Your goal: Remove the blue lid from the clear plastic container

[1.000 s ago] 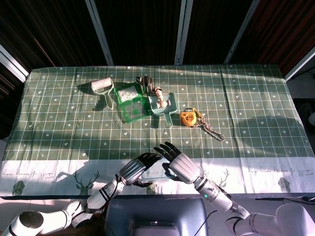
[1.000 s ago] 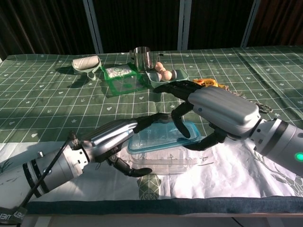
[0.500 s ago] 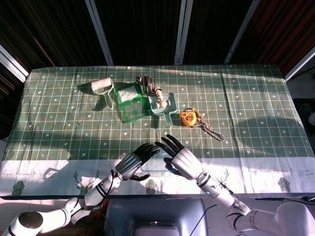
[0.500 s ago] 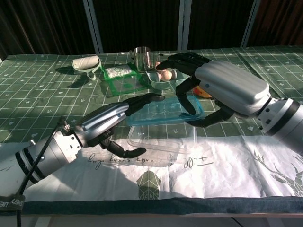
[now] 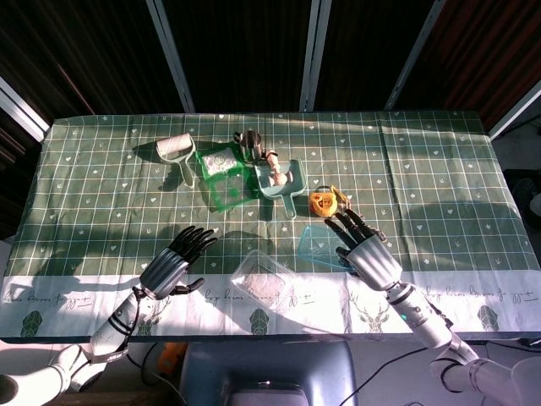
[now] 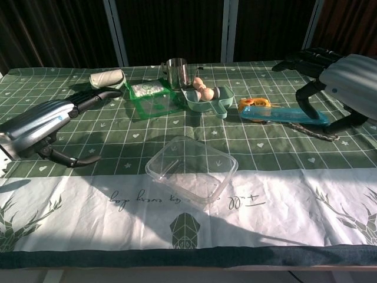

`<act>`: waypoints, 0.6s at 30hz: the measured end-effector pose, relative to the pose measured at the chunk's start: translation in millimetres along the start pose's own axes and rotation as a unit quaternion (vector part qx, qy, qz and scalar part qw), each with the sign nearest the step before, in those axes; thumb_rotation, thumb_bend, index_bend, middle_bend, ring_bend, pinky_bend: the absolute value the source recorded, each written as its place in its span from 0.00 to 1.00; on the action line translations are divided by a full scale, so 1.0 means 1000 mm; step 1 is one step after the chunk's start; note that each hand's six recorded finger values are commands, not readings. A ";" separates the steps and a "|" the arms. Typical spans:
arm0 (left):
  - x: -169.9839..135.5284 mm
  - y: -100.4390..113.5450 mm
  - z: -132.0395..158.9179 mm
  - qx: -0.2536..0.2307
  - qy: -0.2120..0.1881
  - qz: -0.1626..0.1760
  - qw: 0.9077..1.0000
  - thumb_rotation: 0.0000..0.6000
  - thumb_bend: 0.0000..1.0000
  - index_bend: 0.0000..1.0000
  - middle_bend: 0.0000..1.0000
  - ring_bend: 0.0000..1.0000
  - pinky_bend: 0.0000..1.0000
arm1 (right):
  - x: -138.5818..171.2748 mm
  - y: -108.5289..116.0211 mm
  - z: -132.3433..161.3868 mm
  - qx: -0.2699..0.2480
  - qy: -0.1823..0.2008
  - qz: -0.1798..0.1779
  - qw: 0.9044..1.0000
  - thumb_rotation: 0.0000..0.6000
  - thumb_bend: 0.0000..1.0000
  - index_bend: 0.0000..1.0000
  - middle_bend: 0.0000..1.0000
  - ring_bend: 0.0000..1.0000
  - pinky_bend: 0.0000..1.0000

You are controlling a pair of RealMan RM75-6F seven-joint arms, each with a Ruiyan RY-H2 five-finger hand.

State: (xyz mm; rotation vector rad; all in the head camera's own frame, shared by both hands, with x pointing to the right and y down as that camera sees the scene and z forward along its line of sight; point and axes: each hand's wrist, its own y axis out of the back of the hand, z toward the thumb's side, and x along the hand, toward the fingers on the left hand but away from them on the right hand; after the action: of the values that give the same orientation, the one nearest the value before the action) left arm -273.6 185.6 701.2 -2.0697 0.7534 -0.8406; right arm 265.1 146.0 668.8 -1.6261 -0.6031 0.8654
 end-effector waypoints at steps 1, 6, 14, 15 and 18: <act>-0.006 0.003 -0.007 0.003 0.010 0.000 1.000 1.00 0.26 0.00 0.00 0.00 0.00 | 0.004 -0.004 -0.007 0.006 -0.007 0.008 1.000 1.00 0.48 0.80 0.22 0.05 0.00; -0.035 0.013 -0.034 0.012 0.056 -0.005 0.998 1.00 0.27 0.00 0.00 0.00 0.00 | 0.018 -0.028 -0.024 0.021 -0.025 0.049 0.998 1.00 0.47 0.36 0.17 0.02 0.00; -0.081 0.030 -0.054 0.008 0.107 0.007 0.994 1.00 0.27 0.00 0.00 0.00 0.00 | 0.034 -0.059 -0.020 -0.005 -0.037 0.134 0.990 1.00 0.13 0.00 0.00 0.00 0.00; -0.087 0.032 -0.055 0.008 0.113 0.006 0.993 1.00 0.27 0.00 0.00 0.00 0.00 | 0.036 -0.058 -0.019 -0.010 -0.038 0.137 0.990 1.00 0.11 0.00 0.00 0.00 0.00; -0.098 0.035 -0.059 0.015 0.131 -0.004 0.991 1.00 0.26 0.00 0.00 0.00 0.00 | 0.048 -0.053 -0.016 -0.024 -0.042 0.150 0.987 1.00 0.10 0.00 0.00 0.00 0.00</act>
State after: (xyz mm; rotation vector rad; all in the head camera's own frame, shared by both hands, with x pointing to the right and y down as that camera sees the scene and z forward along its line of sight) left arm -386.1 213.9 670.8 -1.9578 0.8677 -1.1365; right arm 309.8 185.0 711.2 -1.7575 -0.4450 1.1523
